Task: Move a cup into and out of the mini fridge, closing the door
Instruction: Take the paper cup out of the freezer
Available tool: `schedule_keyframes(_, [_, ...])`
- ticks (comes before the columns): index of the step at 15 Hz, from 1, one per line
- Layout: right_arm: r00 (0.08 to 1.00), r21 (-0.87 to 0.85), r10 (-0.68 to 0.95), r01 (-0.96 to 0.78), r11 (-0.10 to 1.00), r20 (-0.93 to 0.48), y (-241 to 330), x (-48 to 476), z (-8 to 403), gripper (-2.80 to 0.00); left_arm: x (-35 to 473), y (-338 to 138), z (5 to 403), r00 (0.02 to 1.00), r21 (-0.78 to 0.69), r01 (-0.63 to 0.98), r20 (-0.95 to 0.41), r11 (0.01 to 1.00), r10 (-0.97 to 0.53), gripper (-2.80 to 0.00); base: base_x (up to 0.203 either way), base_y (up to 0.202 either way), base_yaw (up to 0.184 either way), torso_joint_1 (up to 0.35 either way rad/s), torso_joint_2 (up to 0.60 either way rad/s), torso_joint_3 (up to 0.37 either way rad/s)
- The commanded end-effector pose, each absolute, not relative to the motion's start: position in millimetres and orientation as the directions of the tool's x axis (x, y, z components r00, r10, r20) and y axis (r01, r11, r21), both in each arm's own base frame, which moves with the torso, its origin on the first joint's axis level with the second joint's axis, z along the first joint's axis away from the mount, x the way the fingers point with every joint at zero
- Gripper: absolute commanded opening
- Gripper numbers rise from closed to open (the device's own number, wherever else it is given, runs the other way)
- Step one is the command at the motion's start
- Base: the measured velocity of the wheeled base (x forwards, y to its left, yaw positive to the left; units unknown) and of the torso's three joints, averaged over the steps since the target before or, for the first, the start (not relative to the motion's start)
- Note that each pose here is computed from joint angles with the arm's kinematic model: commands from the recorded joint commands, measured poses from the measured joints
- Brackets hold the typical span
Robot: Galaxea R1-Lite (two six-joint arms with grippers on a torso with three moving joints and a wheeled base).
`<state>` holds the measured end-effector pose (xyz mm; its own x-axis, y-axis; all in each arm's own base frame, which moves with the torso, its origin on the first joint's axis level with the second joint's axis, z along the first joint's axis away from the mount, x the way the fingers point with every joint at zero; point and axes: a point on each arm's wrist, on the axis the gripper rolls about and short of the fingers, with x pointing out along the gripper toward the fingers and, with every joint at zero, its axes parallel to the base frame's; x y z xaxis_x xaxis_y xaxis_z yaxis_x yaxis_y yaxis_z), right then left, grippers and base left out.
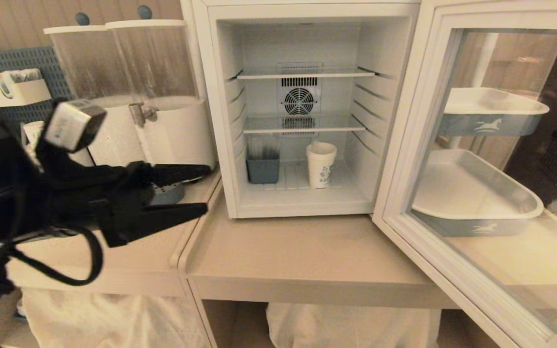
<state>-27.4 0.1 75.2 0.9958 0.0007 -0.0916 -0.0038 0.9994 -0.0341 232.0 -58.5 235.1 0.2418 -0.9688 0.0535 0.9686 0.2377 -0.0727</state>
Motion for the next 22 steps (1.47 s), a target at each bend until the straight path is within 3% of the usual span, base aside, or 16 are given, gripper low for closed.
schedule_keyframes(1, [0.996,-0.035,-0.002,-0.002,0.999,-0.092,0,-27,75,-2.8,167,-27,269,0.339,0.039,0.938,0.107,0.345,-0.935,0.0,0.0,0.0,0.0,0.0,0.0,0.0])
schedule_keyframes(4, [0.996,-0.035,-0.002,-0.002,0.999,-0.092,0,-27,75,-2.8,70,-12,280,0.48,0.065,0.868,0.14,0.492,-0.866,0.0,0.0,0.0,0.0,0.0,0.0,0.0])
schedule_keyframes(8, [0.996,-0.034,-0.002,-0.002,0.999,-0.092,0,-27,75,-2.8,-36,-36,246,0.675,0.003,0.732,0.125,0.681,-0.727,0.0,0.0,0.0,0.0,0.0,0.0,0.0])
schedule_keyframes(11, [0.996,-0.031,0.0,-0.003,1.0,-0.089,0,-28,76,-2.8,-78,-45,256,0.655,-0.088,0.756,0.087,0.649,-0.751,0.0,0.0,0.0,0.0,0.0,0.0,0.0])
schedule_keyframes(13, [0.996,-0.032,0.0,-0.003,0.999,-0.09,0,-28,76,-2.8,-92,-31,246,0.64,-0.139,0.761,0.001,0.634,-0.768,0.0,0.0,0.0,0.0,0.0,0.0,0.0])
schedule_keyframes(15, [0.996,-0.033,0.0,-0.003,0.999,-0.092,0,-28,76,-2.8,-103,-21,217,0.697,-0.125,0.685,-0.171,0.717,-0.696,0.0,0.0,0.0,0.0,0.0,0.0,0.0])
schedule_keyframes(16, [0.996,-0.033,0.0,-0.003,0.999,-0.092,0,-28,76,-2.8,-109,-17,204,0.708,-0.097,0.675,-0.193,0.731,-0.679,0.0,0.0,0.0,0.0,0.0,0.0,0.0])
schedule_keyframes(18, [0.996,-0.032,0.0,-0.003,0.999,-0.09,0,-28,76,-2.8,-124,-15,170,0.781,-0.006,0.612,-0.152,0.791,-0.605,0.0,0.0,0.0,0.0,0.0,0.0,0.0])
schedule_keyframes(20, [0.996,-0.03,0.0,-0.003,1.0,-0.092,0,-28,76,-2.8,-116,-10,152,0.905,-0.03,0.394,-0.164,0.919,-0.393,0.0,0.0,0.0,0.0,0.0,0.0,0.0])
schedule_keyframes(22, [0.996,-0.03,0.0,-0.003,1.0,-0.092,0,-28,76,-2.8,-79,-5,140,0.976,-0.06,0.197,-0.078,0.979,-0.201,0.0,0.0,0.0,0.0,0.0,0.0,0.0])
